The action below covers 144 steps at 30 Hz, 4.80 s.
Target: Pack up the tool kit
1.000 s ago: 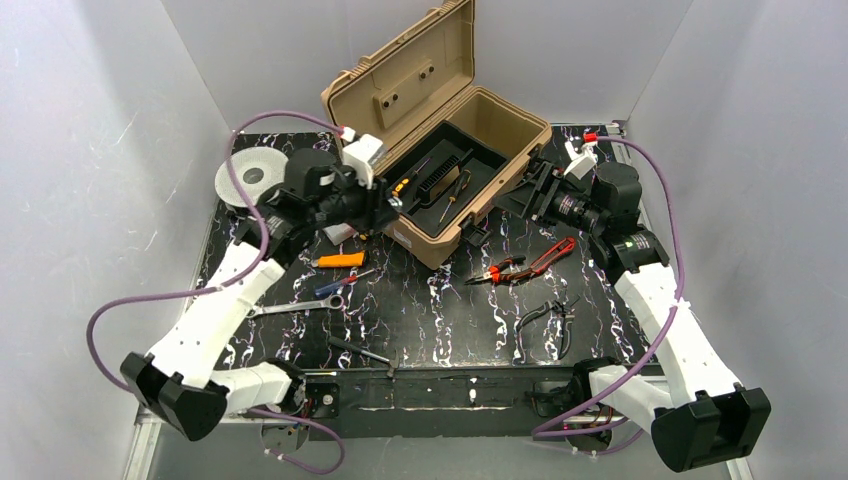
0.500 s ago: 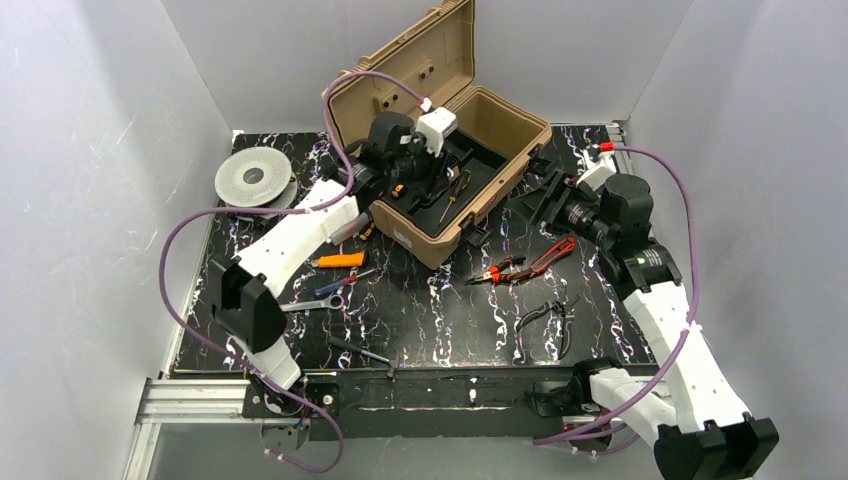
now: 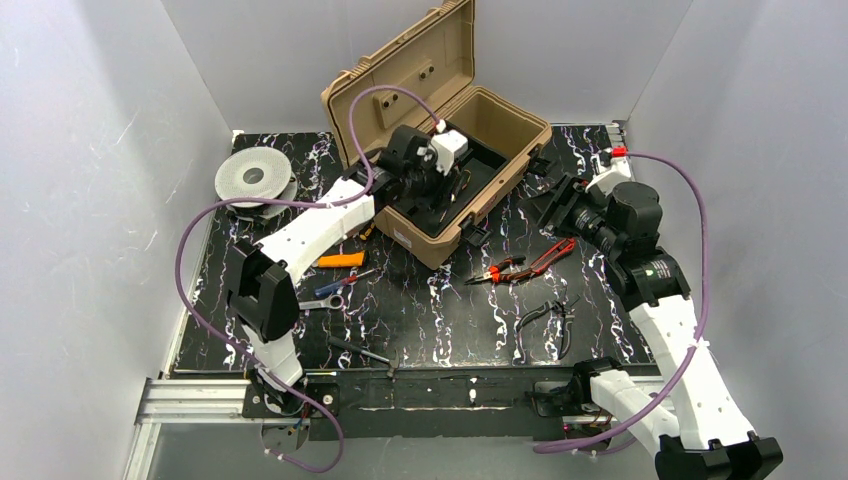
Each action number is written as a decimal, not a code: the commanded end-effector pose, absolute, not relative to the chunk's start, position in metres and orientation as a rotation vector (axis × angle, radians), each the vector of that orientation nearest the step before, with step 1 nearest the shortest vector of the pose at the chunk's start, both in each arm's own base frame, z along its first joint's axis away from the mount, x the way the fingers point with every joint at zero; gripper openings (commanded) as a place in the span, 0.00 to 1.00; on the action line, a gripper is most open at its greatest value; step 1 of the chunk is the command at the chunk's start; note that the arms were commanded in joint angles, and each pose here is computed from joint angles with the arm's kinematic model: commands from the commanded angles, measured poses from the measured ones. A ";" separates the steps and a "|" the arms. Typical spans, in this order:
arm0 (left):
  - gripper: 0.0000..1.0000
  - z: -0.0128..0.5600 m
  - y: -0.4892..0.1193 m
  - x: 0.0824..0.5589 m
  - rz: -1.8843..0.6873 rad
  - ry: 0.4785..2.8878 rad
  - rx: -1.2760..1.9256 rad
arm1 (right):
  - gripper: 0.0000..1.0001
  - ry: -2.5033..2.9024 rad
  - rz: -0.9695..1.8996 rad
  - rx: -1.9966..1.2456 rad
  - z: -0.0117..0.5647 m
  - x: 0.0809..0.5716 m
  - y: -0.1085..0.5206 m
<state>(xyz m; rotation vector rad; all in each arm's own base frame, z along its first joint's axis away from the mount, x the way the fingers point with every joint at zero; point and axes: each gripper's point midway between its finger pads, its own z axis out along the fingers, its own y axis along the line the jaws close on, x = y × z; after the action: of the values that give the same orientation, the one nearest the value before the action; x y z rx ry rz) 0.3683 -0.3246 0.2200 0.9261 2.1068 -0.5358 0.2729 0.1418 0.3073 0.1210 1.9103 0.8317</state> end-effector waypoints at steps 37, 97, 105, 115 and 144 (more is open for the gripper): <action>0.98 0.233 -0.122 0.217 -0.212 1.971 0.480 | 0.63 2.432 0.473 1.210 0.073 0.254 0.111; 0.98 0.245 -0.112 0.209 -0.232 1.843 0.458 | 0.01 1.842 1.222 0.575 0.332 0.393 0.191; 0.98 0.245 -0.111 0.210 -0.226 1.845 0.455 | 0.01 1.874 1.254 0.586 0.332 0.424 0.204; 0.98 0.245 -0.110 0.210 -0.217 1.843 0.453 | 0.01 1.955 1.323 0.575 0.322 0.471 0.234; 0.98 0.243 -0.109 0.211 -0.204 1.855 0.453 | 0.82 2.003 1.253 0.423 0.305 0.473 0.239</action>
<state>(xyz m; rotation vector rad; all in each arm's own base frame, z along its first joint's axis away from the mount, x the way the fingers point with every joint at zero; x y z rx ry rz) 0.2097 -0.1111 0.2436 0.4560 1.8552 -0.2224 0.4952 0.2686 0.2378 0.5467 2.1751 1.3059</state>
